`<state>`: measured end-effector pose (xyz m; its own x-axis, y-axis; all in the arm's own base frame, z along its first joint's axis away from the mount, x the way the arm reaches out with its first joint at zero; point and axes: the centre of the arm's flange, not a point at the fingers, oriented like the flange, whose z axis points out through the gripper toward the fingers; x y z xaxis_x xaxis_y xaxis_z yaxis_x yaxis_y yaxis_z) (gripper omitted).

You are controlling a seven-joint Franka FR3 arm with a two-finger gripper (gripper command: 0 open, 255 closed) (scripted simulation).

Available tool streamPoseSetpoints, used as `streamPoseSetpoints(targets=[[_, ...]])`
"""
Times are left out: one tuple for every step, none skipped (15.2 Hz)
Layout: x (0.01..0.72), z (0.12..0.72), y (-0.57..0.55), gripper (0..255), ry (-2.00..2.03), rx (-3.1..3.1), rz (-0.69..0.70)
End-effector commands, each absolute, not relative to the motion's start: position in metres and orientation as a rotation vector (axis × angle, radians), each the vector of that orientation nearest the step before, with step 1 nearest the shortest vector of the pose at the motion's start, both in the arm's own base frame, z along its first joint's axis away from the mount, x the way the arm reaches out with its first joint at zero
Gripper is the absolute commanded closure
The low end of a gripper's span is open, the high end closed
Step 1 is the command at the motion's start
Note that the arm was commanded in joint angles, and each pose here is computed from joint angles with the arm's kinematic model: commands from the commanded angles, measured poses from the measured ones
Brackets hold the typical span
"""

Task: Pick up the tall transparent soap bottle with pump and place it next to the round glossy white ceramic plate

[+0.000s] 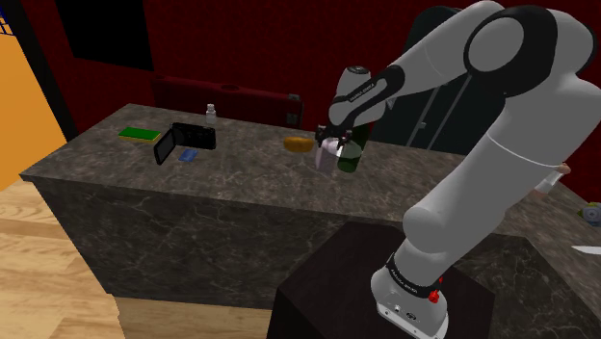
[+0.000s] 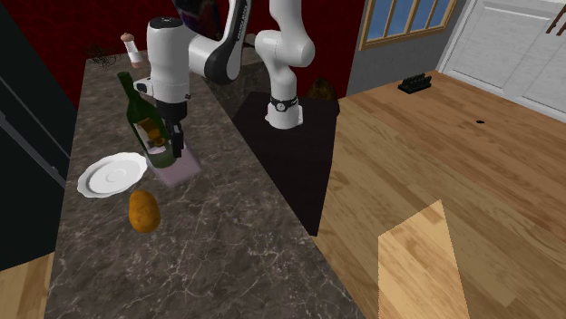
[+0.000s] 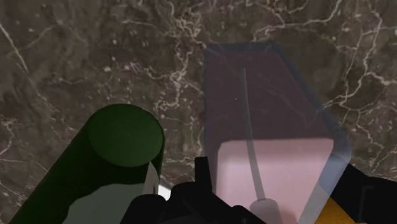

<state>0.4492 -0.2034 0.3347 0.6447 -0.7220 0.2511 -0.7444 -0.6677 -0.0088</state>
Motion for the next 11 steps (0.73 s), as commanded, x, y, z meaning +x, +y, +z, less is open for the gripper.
streamPoseSetpoints(targets=[[0.4491,0.3271,-0.2034,255,-1.234,2.762,0.36],[0.4491,0.3271,-0.2034,255,-1.234,2.762,0.36],[0.4491,0.3271,-0.2034,255,-1.234,2.762,0.36],[0.4491,0.3271,-0.2034,255,-1.234,2.762,0.36],[0.4491,0.3271,-0.2034,255,-1.234,2.762,0.36],[0.4491,0.3271,-0.2034,255,-1.234,2.762,0.36],[0.4491,0.3271,-0.2034,255,-1.234,2.762,0.36],[0.4491,0.3271,-0.2034,255,-1.234,2.762,0.36],[0.449,0.3273,-0.2033,0,-1.234,2.762,0.36],[0.4486,0.3278,-0.2032,0,-1.234,2.762,0.36],[0.4486,0.328,-0.2033,0,-1.234,2.762,0.36]])
